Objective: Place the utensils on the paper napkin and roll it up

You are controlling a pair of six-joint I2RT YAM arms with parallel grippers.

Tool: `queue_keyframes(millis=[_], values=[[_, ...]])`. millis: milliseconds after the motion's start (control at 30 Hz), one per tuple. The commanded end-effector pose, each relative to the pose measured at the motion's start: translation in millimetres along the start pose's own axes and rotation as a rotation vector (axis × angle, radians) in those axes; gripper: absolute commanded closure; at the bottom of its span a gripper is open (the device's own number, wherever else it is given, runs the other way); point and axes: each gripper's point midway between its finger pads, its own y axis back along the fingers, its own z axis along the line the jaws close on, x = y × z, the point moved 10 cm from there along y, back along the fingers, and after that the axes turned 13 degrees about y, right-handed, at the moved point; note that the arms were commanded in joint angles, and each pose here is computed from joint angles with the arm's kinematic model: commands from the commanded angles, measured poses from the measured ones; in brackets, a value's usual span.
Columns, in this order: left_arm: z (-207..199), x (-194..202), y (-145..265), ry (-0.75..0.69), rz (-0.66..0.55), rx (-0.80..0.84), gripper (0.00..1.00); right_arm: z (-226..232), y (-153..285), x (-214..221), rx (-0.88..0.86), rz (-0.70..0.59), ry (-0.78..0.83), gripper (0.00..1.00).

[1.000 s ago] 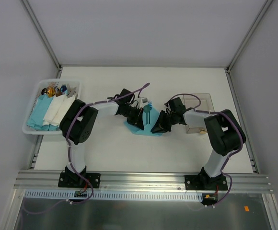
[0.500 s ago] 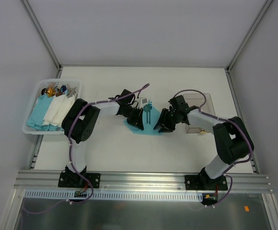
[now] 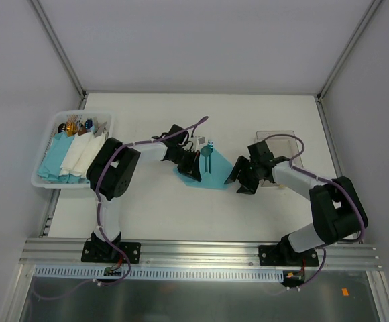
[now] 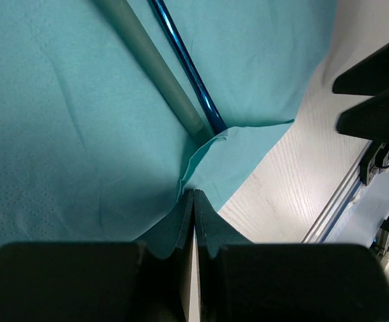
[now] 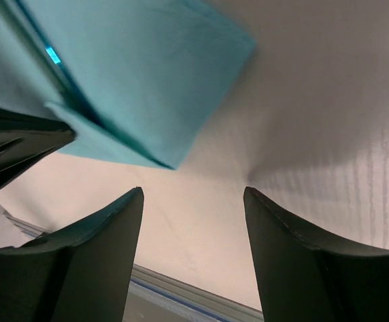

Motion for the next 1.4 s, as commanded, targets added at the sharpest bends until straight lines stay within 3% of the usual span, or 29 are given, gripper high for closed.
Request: queue_keyframes(millis=[0, 133, 533, 1067, 1367], values=[[7, -8, -3, 0.007, -0.025, -0.038, 0.99, -7, -16, 0, 0.024, -0.008, -0.037, 0.35], [7, -9, -1, 0.007, -0.032, -0.037, 1.00, -12, -26, 1, 0.030, -0.011, -0.042, 0.35], [11, -13, -1, 0.029, -0.036, -0.038, 1.00, -24, -49, -14, -0.026, -0.183, -0.051, 0.37], [25, -15, -2, 0.082, -0.036, -0.058, 1.00, -39, -50, -14, -0.057, -0.324, -0.037, 0.41], [26, -15, -3, 0.085, -0.037, -0.063, 1.00, -22, -48, -31, -0.140, -0.348, -0.014, 0.71]])
